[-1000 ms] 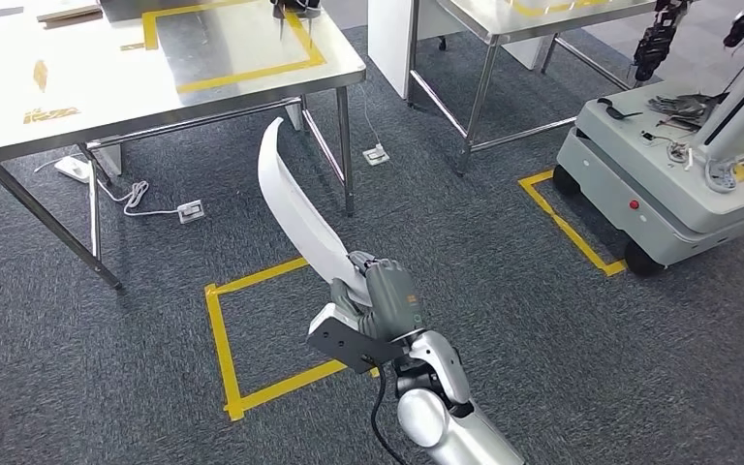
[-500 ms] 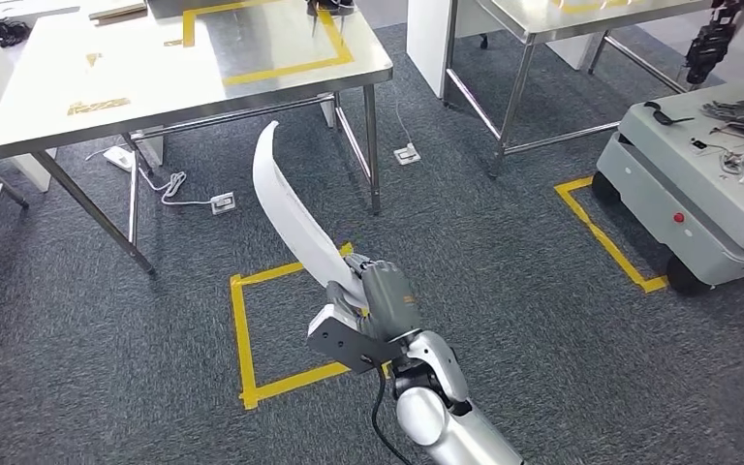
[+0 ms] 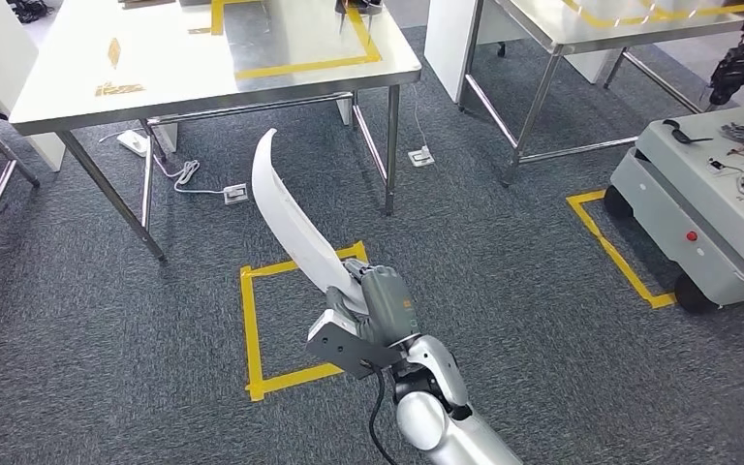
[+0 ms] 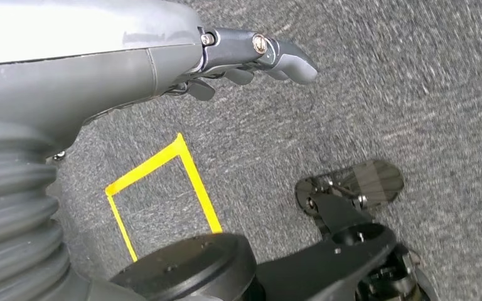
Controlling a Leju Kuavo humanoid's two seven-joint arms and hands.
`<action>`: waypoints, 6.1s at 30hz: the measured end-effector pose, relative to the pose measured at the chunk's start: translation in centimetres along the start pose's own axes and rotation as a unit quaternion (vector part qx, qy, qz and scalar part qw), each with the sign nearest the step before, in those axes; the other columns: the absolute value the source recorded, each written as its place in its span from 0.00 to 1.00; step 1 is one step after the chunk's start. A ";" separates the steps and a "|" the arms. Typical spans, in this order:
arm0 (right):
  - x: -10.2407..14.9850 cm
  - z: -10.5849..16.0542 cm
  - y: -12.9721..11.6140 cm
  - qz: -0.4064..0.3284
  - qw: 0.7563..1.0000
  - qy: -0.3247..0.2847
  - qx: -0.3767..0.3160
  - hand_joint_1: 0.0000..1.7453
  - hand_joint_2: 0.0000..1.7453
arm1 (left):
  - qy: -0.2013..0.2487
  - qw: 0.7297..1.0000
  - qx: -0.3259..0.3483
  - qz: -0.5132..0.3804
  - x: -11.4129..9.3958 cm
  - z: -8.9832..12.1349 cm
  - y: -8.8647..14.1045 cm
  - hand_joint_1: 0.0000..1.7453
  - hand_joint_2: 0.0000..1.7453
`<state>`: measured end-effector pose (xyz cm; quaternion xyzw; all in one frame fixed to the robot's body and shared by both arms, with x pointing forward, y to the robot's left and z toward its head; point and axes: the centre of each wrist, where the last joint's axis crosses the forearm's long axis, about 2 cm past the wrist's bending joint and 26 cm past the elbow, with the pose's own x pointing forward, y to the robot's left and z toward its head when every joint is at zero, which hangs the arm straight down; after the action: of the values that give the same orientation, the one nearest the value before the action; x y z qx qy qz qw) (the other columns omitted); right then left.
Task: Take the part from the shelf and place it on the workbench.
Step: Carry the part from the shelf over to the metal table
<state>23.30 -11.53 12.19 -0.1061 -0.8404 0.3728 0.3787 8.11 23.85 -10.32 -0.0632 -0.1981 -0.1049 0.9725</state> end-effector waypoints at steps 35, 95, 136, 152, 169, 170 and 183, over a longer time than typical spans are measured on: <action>-8.8 -17.2 -10.0 0.347 0.931 0.107 0.025 1.00 1.00 | -0.011 0.999 -0.007 -0.043 3.1 -0.6 -0.2 0.00 1.00; -10.7 -23.4 -20.3 0.542 0.779 0.265 0.172 1.00 1.00 | 0.024 0.999 -0.009 -0.043 3.7 -0.7 -0.3 0.00 1.00; -11.3 -23.2 -22.6 0.523 0.794 0.294 0.098 1.00 1.00 | 0.021 0.999 -0.010 -0.034 2.5 -0.5 -0.4 0.00 1.00; -12.6 -22.3 -24.3 0.509 0.794 0.324 0.071 1.00 1.00 | 0.023 0.999 -0.011 -0.036 2.7 -0.5 -0.4 0.00 1.00; -12.4 -22.6 -24.8 0.509 0.798 0.317 0.068 1.00 1.00 | 0.019 0.999 -0.011 -0.032 2.7 -0.5 -0.5 0.00 1.00; -12.4 -22.6 -24.9 0.509 0.798 0.317 0.067 1.00 1.00 | 0.019 0.999 -0.011 -0.031 2.7 -0.5 -0.5 0.00 1.00; -11.5 -23.6 -25.4 0.514 0.798 0.308 0.061 1.00 1.00 | 0.014 0.999 -0.010 -0.030 2.8 -0.5 -0.5 0.00 1.00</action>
<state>50.77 -21.74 34.03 -0.6082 -0.4768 0.5112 0.3759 10.76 22.80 -9.64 -0.0659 -0.1855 -0.1368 0.9708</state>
